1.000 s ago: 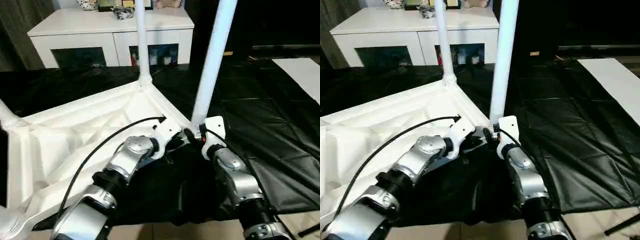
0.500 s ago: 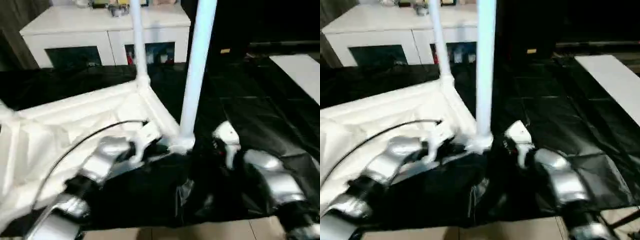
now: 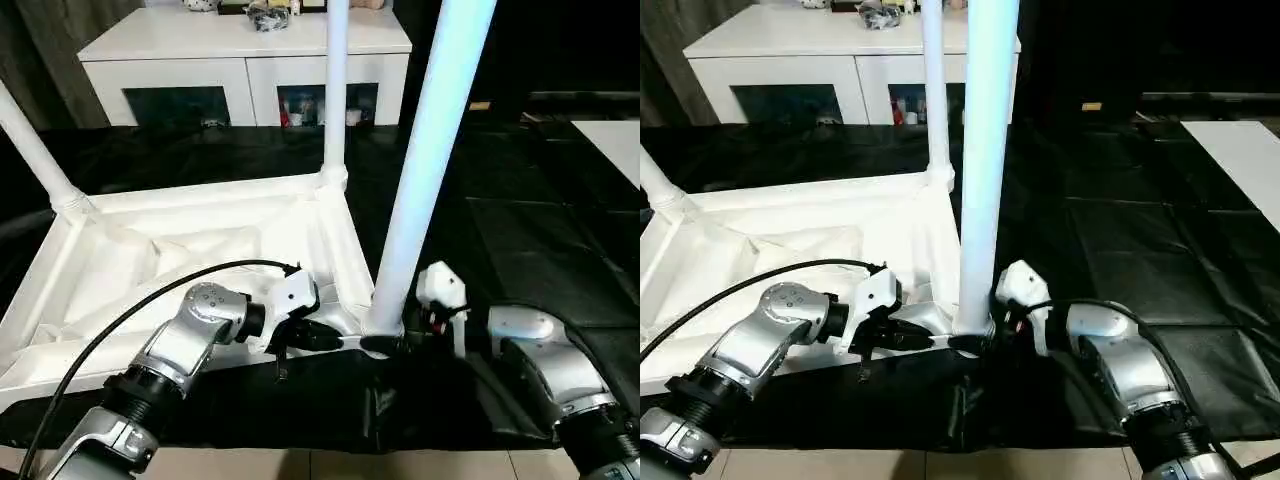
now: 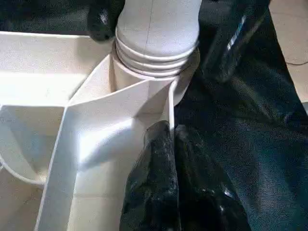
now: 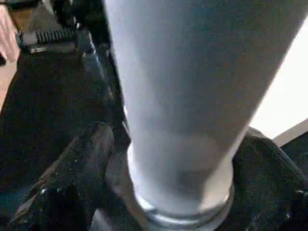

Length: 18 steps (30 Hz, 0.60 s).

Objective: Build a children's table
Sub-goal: Rotate leg to tighten

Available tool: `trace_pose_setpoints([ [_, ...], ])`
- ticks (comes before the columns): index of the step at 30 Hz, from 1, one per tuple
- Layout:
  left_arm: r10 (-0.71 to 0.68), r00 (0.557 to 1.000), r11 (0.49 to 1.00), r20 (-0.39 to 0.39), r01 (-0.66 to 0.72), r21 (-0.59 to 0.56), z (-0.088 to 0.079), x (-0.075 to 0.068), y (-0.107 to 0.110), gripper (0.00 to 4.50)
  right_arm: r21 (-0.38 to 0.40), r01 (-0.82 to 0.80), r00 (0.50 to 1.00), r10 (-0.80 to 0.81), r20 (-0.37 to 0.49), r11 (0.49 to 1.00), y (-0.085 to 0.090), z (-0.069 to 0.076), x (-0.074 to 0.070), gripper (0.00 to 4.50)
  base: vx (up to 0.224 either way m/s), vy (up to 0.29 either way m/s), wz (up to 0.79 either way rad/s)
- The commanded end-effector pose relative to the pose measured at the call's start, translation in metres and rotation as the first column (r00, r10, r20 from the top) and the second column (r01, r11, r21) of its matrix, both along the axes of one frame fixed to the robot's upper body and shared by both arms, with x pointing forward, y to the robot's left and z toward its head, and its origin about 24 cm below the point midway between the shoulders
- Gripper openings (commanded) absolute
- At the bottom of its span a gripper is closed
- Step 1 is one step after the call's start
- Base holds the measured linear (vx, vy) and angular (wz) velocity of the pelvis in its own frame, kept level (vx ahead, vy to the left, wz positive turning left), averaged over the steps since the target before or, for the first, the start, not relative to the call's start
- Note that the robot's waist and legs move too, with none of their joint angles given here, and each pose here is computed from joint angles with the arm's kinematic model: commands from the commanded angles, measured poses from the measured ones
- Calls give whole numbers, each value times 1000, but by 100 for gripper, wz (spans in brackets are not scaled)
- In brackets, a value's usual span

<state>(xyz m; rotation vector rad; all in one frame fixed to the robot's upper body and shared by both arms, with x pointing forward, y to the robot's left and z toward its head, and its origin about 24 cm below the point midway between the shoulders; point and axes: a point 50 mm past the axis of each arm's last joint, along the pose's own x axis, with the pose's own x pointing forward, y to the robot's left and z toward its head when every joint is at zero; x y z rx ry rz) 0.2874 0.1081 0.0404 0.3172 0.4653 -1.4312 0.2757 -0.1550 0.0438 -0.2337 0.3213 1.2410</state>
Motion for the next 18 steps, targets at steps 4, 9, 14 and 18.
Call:
trace_pose_setpoints([
  [4,-31,999,999,-40,33,41,-8,-7,-1,0,-29,-15,1000,15,-5,999,-3,-2,-1,313,0,0,0],
  [9,-29,999,998,-42,31,45,-9,-7,-1,0,-29,-9,1000,10,4,1000,-2,-2,1,273,0,0,0],
  [14,-25,999,998,-44,27,54,-10,-7,0,0,-47,-17,1000,18,9,999,-2,-4,0,265,0,0,0],
  [18,90,996,993,-12,-89,75,-14,3,0,0,-73,150,988,-146,47,986,-2,-14,10,264,0,0,0],
])
